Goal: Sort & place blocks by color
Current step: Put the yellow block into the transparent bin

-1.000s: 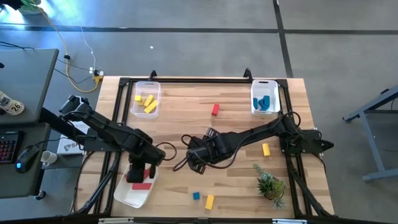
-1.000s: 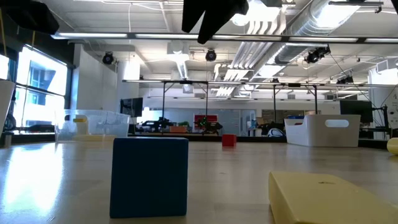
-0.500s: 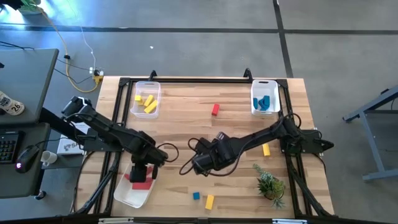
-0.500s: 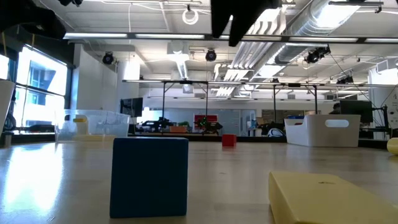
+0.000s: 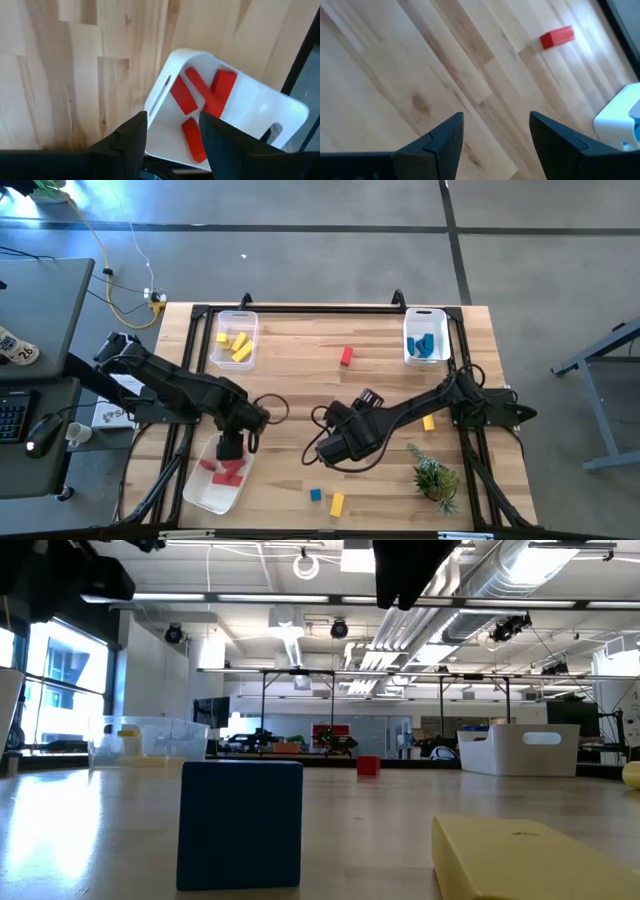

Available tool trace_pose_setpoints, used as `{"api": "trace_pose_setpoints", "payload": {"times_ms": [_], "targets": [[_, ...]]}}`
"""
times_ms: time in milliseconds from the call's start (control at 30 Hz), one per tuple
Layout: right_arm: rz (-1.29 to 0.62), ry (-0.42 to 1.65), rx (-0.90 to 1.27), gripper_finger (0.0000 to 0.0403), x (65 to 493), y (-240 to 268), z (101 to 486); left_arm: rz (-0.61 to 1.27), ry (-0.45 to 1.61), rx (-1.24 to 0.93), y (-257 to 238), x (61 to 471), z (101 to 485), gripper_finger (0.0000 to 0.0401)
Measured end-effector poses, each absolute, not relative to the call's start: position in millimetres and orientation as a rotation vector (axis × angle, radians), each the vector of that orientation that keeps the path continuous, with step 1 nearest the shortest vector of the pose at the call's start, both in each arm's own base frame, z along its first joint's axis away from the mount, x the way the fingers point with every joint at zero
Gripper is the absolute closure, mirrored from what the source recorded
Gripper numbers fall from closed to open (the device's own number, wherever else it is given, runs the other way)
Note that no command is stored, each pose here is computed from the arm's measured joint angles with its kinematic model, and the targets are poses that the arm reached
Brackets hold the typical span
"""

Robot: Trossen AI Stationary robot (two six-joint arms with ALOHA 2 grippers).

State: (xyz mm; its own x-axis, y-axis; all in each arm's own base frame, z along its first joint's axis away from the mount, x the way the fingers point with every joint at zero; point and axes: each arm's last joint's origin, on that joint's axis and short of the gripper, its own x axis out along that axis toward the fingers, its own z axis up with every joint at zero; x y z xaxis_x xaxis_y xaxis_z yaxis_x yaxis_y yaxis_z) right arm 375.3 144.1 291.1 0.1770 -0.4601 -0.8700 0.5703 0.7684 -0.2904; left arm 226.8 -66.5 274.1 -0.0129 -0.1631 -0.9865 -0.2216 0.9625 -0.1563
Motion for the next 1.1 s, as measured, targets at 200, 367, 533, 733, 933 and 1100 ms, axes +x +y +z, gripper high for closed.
{"api": "trace_pose_setpoints", "payload": {"times_ms": [200,367,533,733,933,1100], "targets": [[-0.754,1.147,0.04,0.019,377.5,138.6,292.2,0.074,1.489,-0.345,-52.3,220.2,288.8,0.0233],[-0.756,1.151,0.014,0.019,379.6,132.7,292.4,0.076,1.344,-0.403,-39.0,219.2,302.4,0.0233],[-0.741,1.174,-0.015,0.019,381.9,125.8,292.3,0.067,1.183,-0.431,-24.1,220.9,315.5,0.0233],[-0.729,1.2,-0.057,0.019,385.7,113.5,292.4,0.12,0.994,-0.423,-7.0,227.7,327.7,0.0233],[-0.701,1.239,-0.115,0.019,389.3,100.6,292.4,0.149,0.945,-0.39,7.4,229.3,330.3,0.0233],[-0.695,1.261,-0.136,0.019,392.0,89.4,292.4,0.182,0.939,-0.402,17.5,228.7,330.3,0.0233]]}}
